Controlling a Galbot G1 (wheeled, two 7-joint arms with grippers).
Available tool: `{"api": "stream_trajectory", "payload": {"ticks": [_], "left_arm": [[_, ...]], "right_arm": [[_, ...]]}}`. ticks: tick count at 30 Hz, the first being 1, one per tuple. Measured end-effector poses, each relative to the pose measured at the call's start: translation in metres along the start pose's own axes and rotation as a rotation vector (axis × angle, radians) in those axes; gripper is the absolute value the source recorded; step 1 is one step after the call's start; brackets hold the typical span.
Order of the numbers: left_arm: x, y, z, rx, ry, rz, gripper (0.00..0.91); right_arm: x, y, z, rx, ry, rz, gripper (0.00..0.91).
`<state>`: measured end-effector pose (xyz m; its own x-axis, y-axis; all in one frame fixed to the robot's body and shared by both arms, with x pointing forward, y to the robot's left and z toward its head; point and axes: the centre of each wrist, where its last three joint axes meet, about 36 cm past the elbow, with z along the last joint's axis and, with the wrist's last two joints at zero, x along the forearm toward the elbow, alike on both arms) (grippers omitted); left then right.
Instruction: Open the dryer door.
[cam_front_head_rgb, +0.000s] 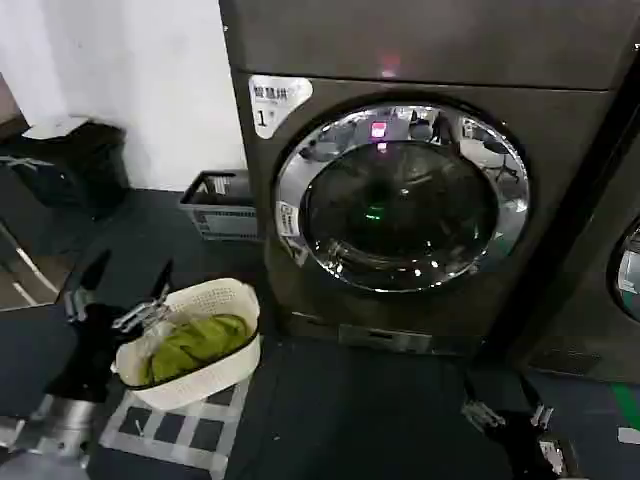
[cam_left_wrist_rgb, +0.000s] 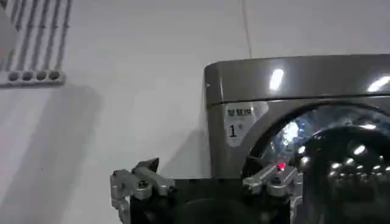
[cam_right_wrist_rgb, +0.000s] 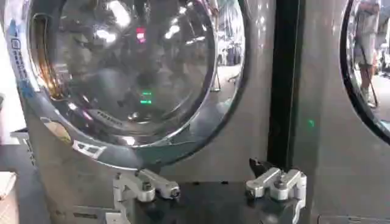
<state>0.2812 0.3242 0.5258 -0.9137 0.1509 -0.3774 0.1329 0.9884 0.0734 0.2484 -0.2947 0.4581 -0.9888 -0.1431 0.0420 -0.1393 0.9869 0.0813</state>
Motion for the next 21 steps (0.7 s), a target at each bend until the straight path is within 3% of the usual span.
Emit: {"api": "stream_trajectory", "payload": {"ticks": [7,10,21], "left_arm": [[0.001,-0.003,-0.001,0.003,0.016,0.022,0.907],[0.003,-0.004,-0.001,0.008,0.025,0.021,0.907],[0.007,-0.006,-0.007,0.019,0.05,0.016,0.907]], "right_arm": [[-0.031,-0.029,-0.022,0.019,-0.063,-0.199,0.907],[-0.047,-0.037,-0.032,0.062,-0.087,-0.255,0.907],[-0.112,-0.046,-0.06,0.124,-0.08,-0.489,0.907]]}}
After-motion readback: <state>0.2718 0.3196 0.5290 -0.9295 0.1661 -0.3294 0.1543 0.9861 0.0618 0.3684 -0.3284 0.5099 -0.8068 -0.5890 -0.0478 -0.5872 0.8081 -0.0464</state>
